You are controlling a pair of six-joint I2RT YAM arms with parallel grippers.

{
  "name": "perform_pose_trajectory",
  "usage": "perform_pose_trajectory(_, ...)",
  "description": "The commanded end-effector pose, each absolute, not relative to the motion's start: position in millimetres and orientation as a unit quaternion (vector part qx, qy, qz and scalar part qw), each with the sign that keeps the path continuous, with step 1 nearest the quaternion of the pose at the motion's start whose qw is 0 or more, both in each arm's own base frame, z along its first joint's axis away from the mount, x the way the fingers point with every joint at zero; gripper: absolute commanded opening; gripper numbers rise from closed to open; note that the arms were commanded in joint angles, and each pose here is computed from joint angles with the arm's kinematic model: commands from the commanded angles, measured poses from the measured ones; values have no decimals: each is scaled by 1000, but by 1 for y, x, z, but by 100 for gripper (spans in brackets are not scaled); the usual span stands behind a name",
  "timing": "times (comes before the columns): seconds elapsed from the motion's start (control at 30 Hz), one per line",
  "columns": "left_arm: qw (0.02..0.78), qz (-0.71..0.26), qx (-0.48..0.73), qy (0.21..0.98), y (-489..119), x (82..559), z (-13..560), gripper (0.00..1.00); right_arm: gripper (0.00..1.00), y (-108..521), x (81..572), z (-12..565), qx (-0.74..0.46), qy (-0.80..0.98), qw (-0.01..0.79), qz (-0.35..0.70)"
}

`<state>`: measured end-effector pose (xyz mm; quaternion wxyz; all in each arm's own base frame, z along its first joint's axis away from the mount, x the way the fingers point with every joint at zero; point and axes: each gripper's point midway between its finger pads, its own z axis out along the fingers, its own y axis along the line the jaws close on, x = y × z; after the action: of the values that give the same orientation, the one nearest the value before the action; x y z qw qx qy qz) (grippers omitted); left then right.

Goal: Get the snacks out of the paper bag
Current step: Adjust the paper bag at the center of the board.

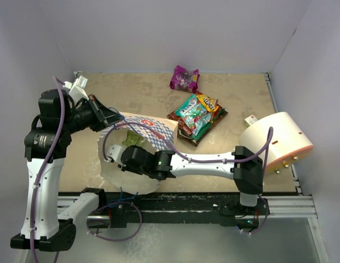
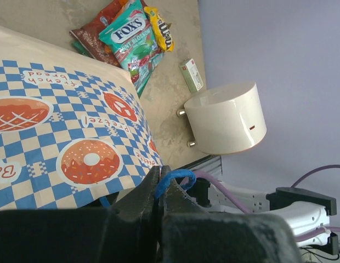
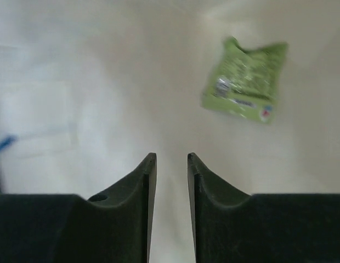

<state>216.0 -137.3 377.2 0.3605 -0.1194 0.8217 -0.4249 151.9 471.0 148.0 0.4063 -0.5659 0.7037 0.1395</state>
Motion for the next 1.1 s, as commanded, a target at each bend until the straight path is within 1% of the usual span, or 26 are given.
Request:
perform_pose_trajectory(0.0,399,-407,-129,812,-127,207,395,0,30,431,201,158,-558,697,450,-13)
perform_pose_trajectory(0.07,403,-391,-139,816,-121,204,392,0,28,417,216,152,-557,696,451,-46)
perform_pose_trajectory(0.27,391,-386,-145,823,-120,199,382,0,28,394,253,152,-539,702,460,-70)
perform_pose_trajectory(0.5,391,-388,-143,822,-121,203,383,0,29,382,289,160,-519,706,477,-69)
perform_pose_trajectory(0.7,386,-390,-142,824,-123,210,382,0,33,389,302,168,-551,671,493,-55)
perform_pose_trajectory(0.83,382,-393,-142,824,-124,213,381,0,38,402,295,166,-567,661,491,-17)
perform_pose_trajectory(1.0,368,-407,-137,824,-130,217,377,0,46,416,274,156,-502,718,475,83)
perform_pose_trajectory(1.07,363,-417,-130,823,-134,217,377,0,50,426,261,153,-469,735,470,139)
